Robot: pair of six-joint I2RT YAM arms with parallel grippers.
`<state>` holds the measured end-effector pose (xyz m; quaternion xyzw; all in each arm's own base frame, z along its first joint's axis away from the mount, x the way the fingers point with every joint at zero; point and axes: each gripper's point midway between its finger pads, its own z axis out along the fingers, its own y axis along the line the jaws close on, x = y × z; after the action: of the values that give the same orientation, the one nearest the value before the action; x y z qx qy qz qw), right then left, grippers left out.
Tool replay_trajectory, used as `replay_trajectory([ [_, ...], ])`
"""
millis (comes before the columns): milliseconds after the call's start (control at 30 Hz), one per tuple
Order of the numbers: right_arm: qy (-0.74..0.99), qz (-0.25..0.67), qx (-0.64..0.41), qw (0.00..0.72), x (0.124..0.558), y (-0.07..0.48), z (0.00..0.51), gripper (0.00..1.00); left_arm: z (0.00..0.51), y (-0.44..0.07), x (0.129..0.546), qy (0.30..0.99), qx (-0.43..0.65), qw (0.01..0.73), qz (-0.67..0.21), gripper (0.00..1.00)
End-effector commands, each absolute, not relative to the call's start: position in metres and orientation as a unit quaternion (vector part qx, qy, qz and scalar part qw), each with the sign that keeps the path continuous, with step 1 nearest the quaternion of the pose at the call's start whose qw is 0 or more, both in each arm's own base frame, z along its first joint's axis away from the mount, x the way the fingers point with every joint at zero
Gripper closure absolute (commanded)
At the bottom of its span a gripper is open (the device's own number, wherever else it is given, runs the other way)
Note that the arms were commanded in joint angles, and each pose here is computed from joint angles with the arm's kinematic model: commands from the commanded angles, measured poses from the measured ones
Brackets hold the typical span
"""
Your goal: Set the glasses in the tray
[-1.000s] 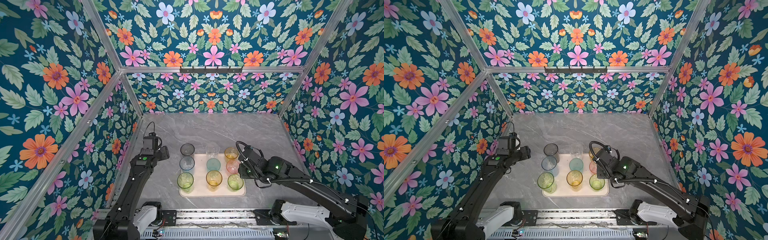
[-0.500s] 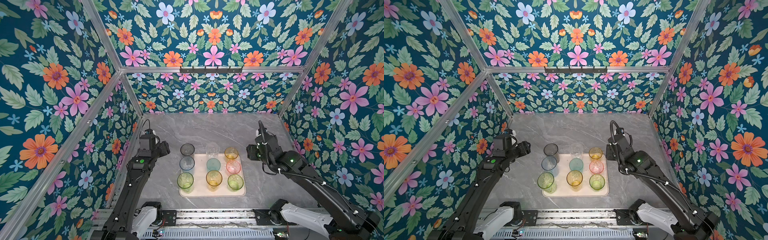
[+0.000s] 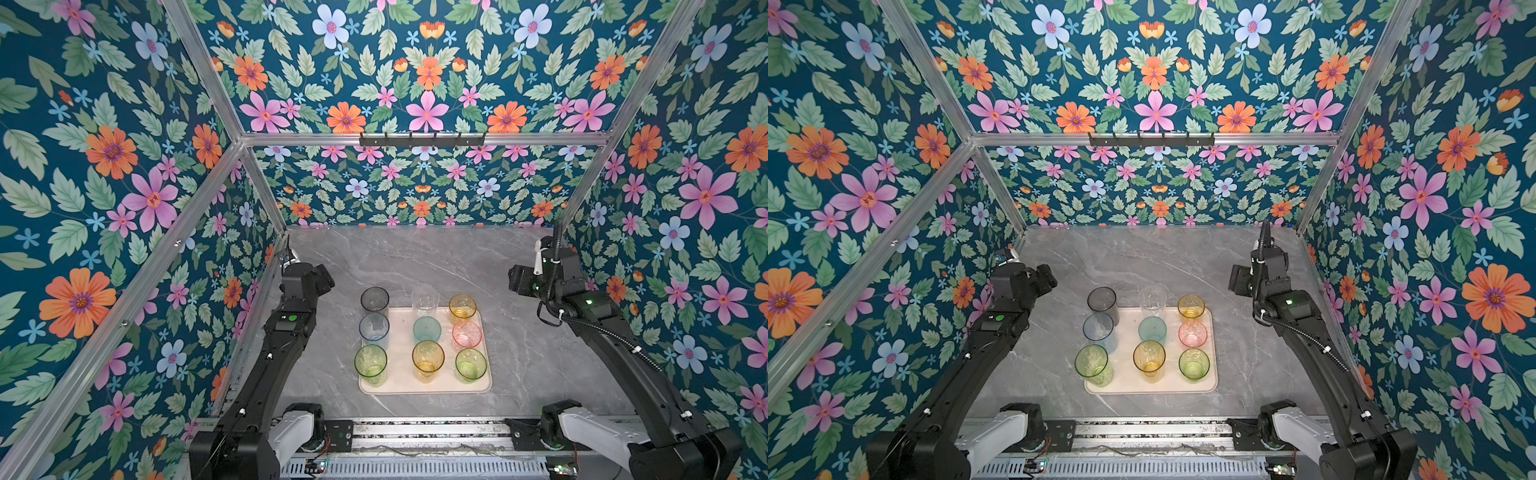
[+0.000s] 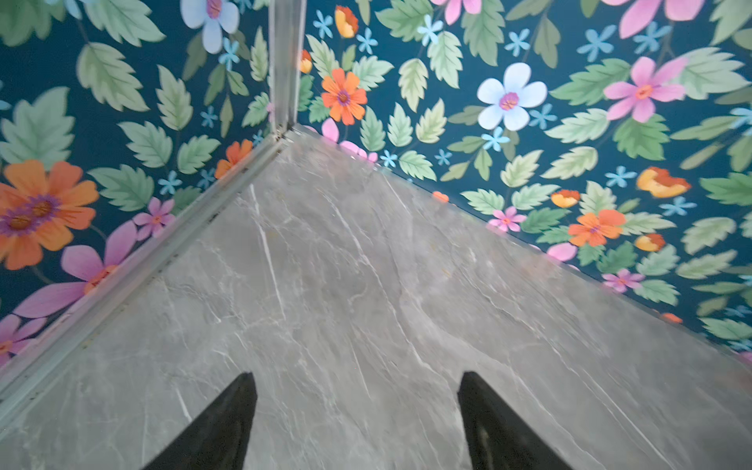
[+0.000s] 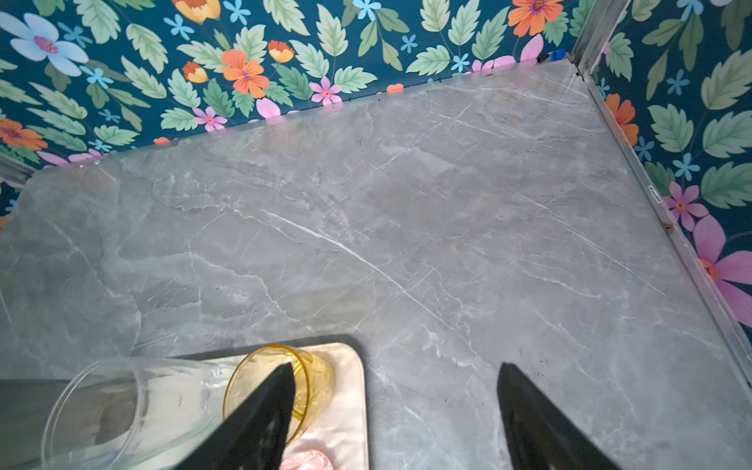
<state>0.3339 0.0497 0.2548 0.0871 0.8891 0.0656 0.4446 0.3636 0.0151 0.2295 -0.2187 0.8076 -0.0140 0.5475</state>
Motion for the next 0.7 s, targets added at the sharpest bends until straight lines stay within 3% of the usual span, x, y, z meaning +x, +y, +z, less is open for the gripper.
replay_trajectory([
  [0,0.859,0.077,0.095,0.497,0.348,0.044,0.267,0.09,0.245,0.046,0.366,0.759,-0.259,0.594,0.062,0.17],
  [100,0.846,0.068,0.124,0.514,0.353,0.024,0.261,0.02,0.236,0.067,0.355,0.73,-0.293,0.607,0.111,0.11],
  [433,0.815,0.027,0.172,0.552,0.362,-0.012,0.24,0.01,0.205,0.107,0.311,0.653,-0.341,0.635,0.234,0.01],
  [667,0.807,-0.006,0.174,0.565,0.371,-0.032,0.204,0.02,0.171,0.107,0.315,0.68,-0.299,0.612,0.273,0.01],
])
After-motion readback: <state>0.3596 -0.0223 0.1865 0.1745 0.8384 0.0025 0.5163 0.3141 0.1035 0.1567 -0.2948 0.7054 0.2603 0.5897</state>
